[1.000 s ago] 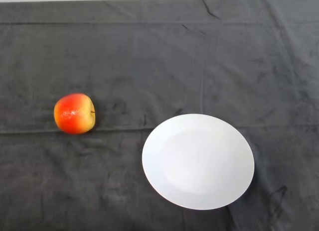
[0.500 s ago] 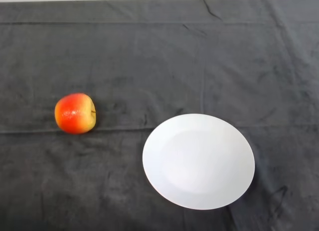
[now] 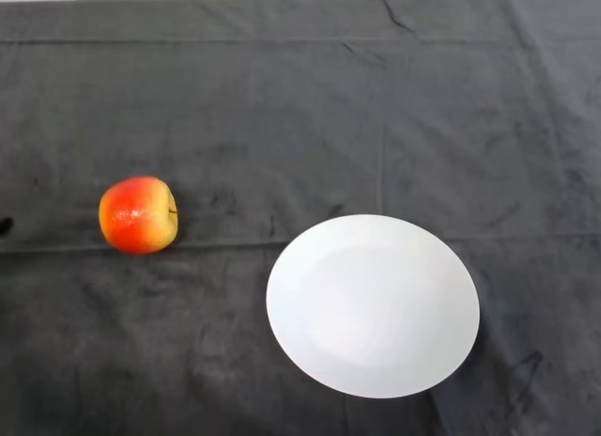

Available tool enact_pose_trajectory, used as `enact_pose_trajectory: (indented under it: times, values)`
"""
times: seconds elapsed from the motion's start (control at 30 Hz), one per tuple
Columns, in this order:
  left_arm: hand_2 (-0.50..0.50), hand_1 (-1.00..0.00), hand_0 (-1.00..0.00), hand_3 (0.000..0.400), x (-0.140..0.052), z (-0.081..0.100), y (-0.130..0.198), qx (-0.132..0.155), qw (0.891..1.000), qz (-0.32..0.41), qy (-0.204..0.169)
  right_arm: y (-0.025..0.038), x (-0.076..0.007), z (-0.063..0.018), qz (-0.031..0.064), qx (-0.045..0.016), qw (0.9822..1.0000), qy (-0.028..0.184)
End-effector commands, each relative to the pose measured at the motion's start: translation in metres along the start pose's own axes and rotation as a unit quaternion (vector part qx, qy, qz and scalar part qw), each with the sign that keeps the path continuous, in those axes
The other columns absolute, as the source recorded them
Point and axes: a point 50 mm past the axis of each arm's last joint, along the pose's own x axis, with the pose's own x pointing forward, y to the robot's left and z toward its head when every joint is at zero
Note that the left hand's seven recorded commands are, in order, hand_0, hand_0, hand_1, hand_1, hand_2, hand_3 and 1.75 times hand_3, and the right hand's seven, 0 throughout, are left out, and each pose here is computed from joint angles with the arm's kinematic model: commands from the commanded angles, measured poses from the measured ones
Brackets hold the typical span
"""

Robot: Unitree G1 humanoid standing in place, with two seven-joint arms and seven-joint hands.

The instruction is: Move the apple to the plate

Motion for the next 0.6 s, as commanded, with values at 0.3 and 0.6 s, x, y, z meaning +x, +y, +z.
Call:
enact_pose_trajectory:
  times: [0.3, 0.6]
  values:
    - [0.00, 0.00, 0.00, 0.000, 0.006, 0.021, -0.037, 0.000, 0.995, -0.083, -0.058, -0.0130, -0.0094, 0.0055, -0.0189, 0.0001, 0.9998, -0.010]
    - [0.00, 0.00, 0.00, 0.000, -0.001, 0.021, -0.065, 0.008, 0.988, -0.141, -0.065, -0.0130, -0.0094, 0.0055, -0.0189, 0.0000, 0.9998, -0.010]
